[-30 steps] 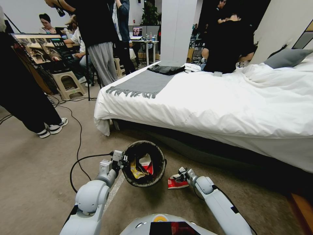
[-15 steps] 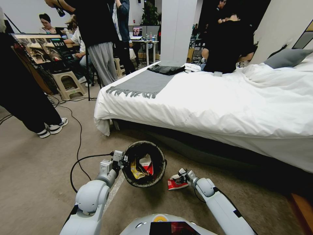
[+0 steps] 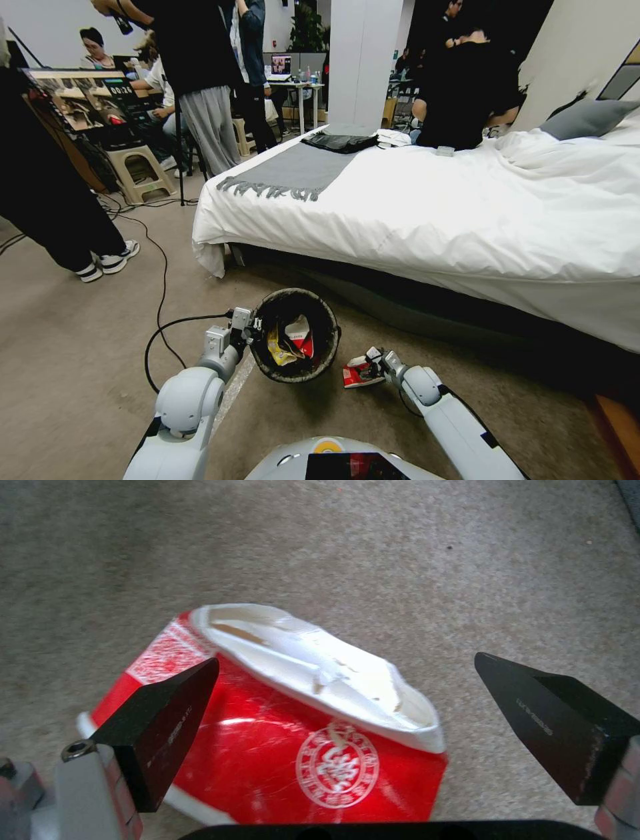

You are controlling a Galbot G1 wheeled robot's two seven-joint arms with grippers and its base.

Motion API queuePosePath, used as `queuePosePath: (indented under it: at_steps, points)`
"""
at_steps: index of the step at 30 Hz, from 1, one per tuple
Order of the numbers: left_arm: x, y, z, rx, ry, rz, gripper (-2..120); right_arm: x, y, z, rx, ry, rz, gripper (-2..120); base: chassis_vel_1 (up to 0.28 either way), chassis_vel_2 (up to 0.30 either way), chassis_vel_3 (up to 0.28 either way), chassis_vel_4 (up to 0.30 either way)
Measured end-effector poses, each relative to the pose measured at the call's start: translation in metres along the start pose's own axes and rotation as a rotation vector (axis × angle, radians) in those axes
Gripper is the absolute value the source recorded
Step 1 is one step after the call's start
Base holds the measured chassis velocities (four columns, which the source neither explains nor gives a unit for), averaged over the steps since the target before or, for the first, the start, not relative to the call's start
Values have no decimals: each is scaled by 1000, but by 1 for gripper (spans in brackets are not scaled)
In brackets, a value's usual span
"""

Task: Pick up the trash bin, then pick up the garbage from the floor and place it into the trash bin.

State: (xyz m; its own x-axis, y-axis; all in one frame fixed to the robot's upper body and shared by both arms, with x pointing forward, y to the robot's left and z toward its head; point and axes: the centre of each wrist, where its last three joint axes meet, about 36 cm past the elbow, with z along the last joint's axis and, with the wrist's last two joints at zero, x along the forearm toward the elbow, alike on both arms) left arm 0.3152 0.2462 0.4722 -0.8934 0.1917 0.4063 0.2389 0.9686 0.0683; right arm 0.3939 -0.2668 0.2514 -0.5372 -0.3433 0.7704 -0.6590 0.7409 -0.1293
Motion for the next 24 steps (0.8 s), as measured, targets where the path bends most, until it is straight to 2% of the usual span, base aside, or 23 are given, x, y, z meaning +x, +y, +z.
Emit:
queuePosePath:
  at_steps: [17, 20, 22, 23, 24]
  points:
    - [0, -1, 0, 3, 0, -8, 1, -27, 5, -1, 85, 28, -9, 99, 0, 0, 0, 0]
    - [0, -2, 0, 3, 0, -8, 1, -29, 4, -1, 88, 29, -8, 92, 0, 0, 0, 0]
    - [0, -3, 0, 4, -1, -7, 1, -31, 2, 0, 88, 30, -6, 80, 0, 0, 0, 0]
    - [0, -3, 0, 4, -1, -7, 1, -31, 2, 0, 88, 30, -6, 80, 0, 0, 0, 0]
    - [0, -3, 0, 3, -2, -7, 1, -32, 1, 0, 88, 30, -6, 73, 0, 0, 0, 0]
